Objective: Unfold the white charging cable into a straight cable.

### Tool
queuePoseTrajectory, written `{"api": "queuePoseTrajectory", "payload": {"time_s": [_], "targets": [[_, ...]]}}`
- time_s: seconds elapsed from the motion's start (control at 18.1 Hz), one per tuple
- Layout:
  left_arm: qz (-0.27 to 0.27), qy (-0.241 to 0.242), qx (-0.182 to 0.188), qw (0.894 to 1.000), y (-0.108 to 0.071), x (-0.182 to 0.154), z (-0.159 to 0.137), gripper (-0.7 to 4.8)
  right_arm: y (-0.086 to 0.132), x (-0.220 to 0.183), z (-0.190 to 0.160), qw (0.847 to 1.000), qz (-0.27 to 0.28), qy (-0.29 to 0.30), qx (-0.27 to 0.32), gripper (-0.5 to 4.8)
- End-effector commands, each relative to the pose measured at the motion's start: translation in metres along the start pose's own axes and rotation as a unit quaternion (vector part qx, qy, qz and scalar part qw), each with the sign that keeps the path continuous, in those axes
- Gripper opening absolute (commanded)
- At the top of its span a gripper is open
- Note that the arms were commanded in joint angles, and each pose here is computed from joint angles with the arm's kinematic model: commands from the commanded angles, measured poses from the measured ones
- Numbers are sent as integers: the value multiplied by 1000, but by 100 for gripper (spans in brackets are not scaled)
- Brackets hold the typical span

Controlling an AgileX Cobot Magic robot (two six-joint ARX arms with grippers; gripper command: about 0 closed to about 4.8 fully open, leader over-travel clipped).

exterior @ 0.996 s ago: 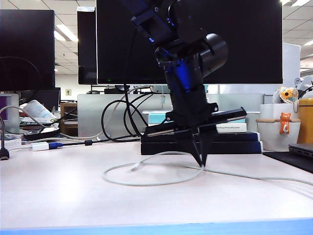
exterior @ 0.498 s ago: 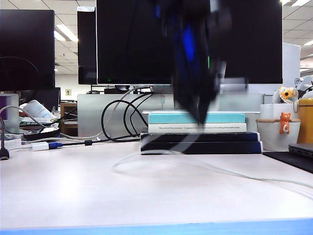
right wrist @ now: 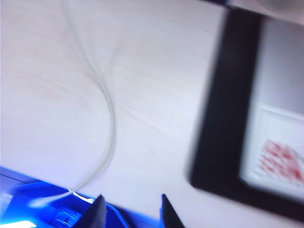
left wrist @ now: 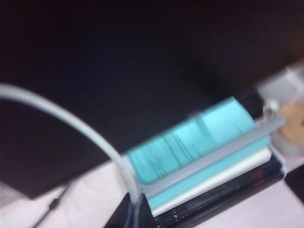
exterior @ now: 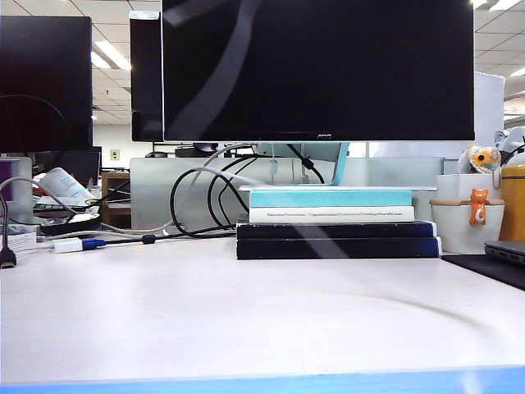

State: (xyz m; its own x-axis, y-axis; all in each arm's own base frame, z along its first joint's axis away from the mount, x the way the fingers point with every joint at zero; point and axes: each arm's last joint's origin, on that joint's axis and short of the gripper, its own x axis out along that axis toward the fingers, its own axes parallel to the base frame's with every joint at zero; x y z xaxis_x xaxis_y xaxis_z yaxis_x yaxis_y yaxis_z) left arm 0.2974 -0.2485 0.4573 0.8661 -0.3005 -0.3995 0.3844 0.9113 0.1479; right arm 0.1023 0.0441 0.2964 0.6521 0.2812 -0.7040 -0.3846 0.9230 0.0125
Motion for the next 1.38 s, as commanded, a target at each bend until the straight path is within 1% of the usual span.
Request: {"api": "queuePoseTrajectory", "payload": {"time_s": [0.06, 0.11, 0.17, 0.22, 0.28, 0.33, 0.39, 0.44, 0.5, 0.61, 0.66, 0.78, 0.83, 0.89, 1.0, 1.05, 1.16, 1.22, 1.33, 1.38], "targets": [[-116, -18, -26, 993, 27, -40, 10, -5, 10, -4, 20, 981, 158, -105, -46, 187], [-162, -26, -36, 986, 30, -51, 13, -5, 13, -6, 27, 963, 217, -143, -66, 316], [-206, -44, -36, 977, 32, -69, 17, -5, 17, -12, 37, 935, 280, -198, -91, 479], [-227, -56, -35, 972, 34, -79, 20, -5, 19, -17, 45, 912, 309, -246, -112, 479], [-265, -71, -33, 961, 33, -87, 23, -5, 19, -21, 52, 900, 310, -283, -118, 479], [-319, -86, -32, 943, 31, -93, 26, -5, 19, -26, 62, 885, 306, -332, -115, 479], [-356, -92, -38, 929, 30, -95, 28, -5, 19, -29, 70, 873, 310, -362, -105, 479], [-373, -95, -44, 922, 29, -96, 29, -5, 19, -31, 78, 859, 321, -388, -92, 479], [-385, -97, -46, 917, 29, -96, 30, -5, 20, -32, 86, 840, 339, -411, -97, 479], [-420, -107, -44, 900, 24, -98, 32, -5, 21, -30, 95, 819, 361, -434, -100, 479], [-428, -114, -42, 895, 20, -100, 33, -5, 21, -28, 99, 814, 370, -438, -96, 479], [-434, -124, -46, 891, 19, -101, 36, -5, 22, -23, 105, 807, 380, -444, -84, 479], [-452, -135, -43, 881, 18, -102, 38, -5, 22, -19, 110, 800, 389, -449, -82, 479], [-471, -141, -42, 870, 14, -102, 40, -5, 23, -16, 114, 787, 406, -456, -87, 479], [-481, -144, -47, 864, 8, -97, 41, -5, 23, -14, 123, 766, 426, -476, -72, 479], [-496, -141, -49, 855, 5, -93, 41, -5, 23, -12, 127, 756, 434, -485, -66, 479], [-510, -138, -51, 848, -4, -87, 41, -5, 23, -9, 132, 739, 447, -501, -57, 479], [-512, -140, -51, 846, -6, -86, 42, -5, 23, -9, 132, 736, 448, -504, -57, 479], [-541, -159, -56, 824, -16, -83, 47, -5, 23, 1, 135, 744, 448, -495, -37, 470], [-543, -165, -57, 821, -18, -84, 48, -5, 23, 2, 135, 745, 448, -494, -37, 341]]}}
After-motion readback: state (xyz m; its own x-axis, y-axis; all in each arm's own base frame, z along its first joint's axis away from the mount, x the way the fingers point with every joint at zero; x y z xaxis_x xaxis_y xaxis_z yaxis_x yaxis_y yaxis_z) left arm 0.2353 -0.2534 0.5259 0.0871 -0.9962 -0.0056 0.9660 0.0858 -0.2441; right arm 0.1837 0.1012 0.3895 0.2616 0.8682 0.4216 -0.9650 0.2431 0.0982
